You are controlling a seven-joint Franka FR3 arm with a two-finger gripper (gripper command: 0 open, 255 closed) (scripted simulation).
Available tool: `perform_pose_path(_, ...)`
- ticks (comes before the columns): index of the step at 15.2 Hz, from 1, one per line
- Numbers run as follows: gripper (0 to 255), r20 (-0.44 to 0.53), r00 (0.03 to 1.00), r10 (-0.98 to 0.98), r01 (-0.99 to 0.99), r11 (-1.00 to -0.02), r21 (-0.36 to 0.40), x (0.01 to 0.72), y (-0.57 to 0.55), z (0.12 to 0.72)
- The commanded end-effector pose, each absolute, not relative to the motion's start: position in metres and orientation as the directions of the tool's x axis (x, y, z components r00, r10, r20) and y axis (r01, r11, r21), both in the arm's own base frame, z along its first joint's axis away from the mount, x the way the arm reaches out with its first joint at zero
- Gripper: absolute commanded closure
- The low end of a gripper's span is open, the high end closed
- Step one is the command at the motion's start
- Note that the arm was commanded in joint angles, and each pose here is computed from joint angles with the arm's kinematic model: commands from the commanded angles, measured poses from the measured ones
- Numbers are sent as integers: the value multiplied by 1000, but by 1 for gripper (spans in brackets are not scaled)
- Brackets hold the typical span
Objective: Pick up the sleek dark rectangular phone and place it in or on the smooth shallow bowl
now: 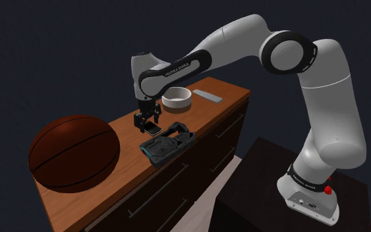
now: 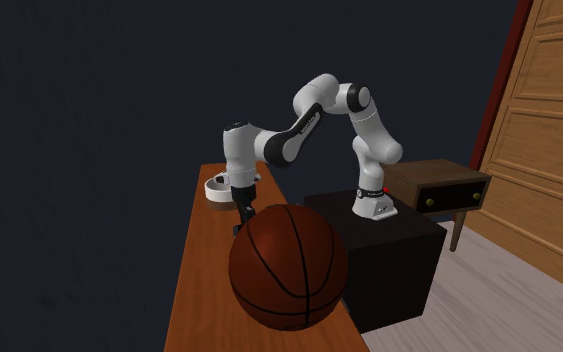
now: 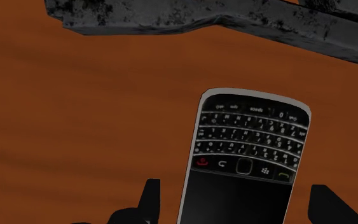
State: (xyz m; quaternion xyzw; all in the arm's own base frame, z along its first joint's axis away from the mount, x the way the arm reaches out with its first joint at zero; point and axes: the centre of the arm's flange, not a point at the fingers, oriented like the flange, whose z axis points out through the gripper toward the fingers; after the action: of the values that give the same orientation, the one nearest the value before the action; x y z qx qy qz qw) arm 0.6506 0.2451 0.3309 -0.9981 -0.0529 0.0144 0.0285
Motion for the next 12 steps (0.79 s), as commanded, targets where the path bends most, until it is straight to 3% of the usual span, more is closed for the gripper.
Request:
perform_pose_path(1,0,-25,994,106,105,-993,-59,651,245,331)
perform_pose_path(4,0,-26,994,106,105,-993,-59,651,245,331)
perform_pose_path(5,255,-26,994,106,105,-993,-59,651,245,331)
perform_pose_path(12,255,-26,994,107,105,-993,-59,651,245,331)
